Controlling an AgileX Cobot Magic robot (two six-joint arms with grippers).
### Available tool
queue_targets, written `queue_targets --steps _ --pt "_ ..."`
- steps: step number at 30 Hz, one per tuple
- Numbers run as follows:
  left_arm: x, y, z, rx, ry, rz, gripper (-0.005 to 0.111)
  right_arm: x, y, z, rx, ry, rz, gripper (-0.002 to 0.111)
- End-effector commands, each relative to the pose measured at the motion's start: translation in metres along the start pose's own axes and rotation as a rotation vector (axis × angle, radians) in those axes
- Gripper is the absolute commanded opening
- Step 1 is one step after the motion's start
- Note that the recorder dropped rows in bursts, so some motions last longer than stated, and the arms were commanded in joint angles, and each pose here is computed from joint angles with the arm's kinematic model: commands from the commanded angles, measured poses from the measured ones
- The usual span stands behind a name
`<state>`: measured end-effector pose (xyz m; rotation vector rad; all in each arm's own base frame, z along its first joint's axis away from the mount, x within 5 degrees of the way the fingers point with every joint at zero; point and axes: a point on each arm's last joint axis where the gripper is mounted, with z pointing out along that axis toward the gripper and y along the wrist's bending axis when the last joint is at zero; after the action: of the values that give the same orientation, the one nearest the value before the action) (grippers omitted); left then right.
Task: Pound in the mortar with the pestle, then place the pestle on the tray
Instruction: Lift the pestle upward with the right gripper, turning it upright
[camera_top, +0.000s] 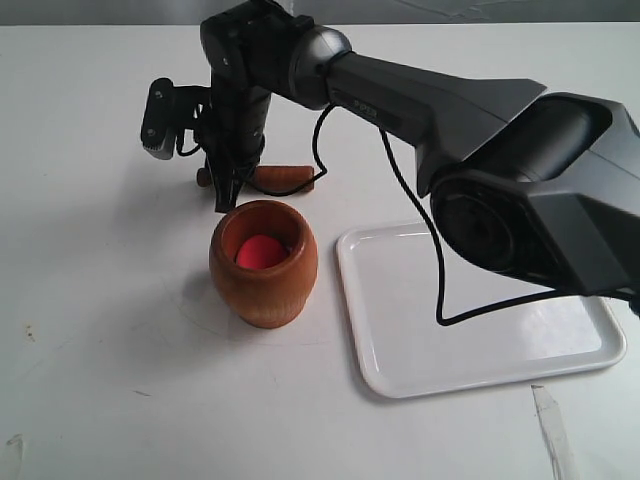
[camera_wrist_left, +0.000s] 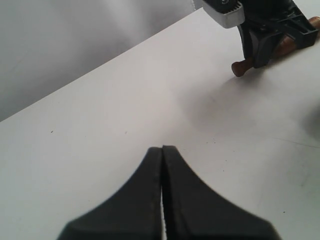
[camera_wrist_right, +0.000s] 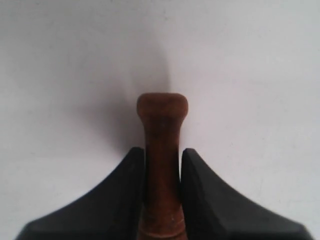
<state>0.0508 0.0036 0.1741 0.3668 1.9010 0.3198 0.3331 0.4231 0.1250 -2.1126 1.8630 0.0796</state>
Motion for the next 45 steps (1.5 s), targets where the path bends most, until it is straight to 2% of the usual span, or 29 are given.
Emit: queue_targets --steps 1,5,8,15,18,23,26,30,37,42,45 --pt "0.0 -0.001 0.0 0.008 -0.007 -0.012 0.0 -0.004 -0.006 -0.006 0.052 -0.036 -0.02 0.0" --pt "0.0 -0.001 0.0 0.008 -0.007 -0.012 0.0 -0.013 -0.013 -0.023 0.12 -0.112 -0.013 0.0" --pt "0.0 -0.001 0.0 0.008 -0.007 -0.012 0.0 -0.02 -0.021 -0.04 0.194 -0.193 0.045 0.0" --pt "0.0 -0.001 0.0 0.008 -0.007 -0.012 0.0 -0.027 -0.048 -0.084 0.298 -0.458 0.305 0.0" --pt "0.0 -0.001 0.0 0.008 -0.007 -0.012 0.0 -0.028 -0.056 -0.099 0.322 -0.56 0.367 0.0" --pt "0.0 -0.001 0.0 0.008 -0.007 -0.012 0.0 -0.03 -0.065 -0.118 0.452 -0.67 0.372 0.0" --pt "0.0 -0.001 0.0 0.008 -0.007 -0.012 0.0 -0.027 -0.07 -0.13 0.592 -0.715 0.33 0.0" --pt "0.0 -0.001 0.0 0.008 -0.007 -0.012 0.0 -0.023 -0.07 -0.139 0.678 -0.874 0.398 0.0" --pt "0.0 -0.001 0.0 0.008 -0.007 -0.012 0.0 0.0 -0.045 -0.144 0.781 -1.053 0.407 0.0" --pt "0.0 -0.001 0.0 0.008 -0.007 -0.012 0.0 0.025 -0.012 -0.163 0.73 -1.099 0.463 0.0" --pt "0.0 -0.001 0.0 0.008 -0.007 -0.012 0.0 0.043 0.014 -0.183 0.713 -1.3 0.515 0.0"
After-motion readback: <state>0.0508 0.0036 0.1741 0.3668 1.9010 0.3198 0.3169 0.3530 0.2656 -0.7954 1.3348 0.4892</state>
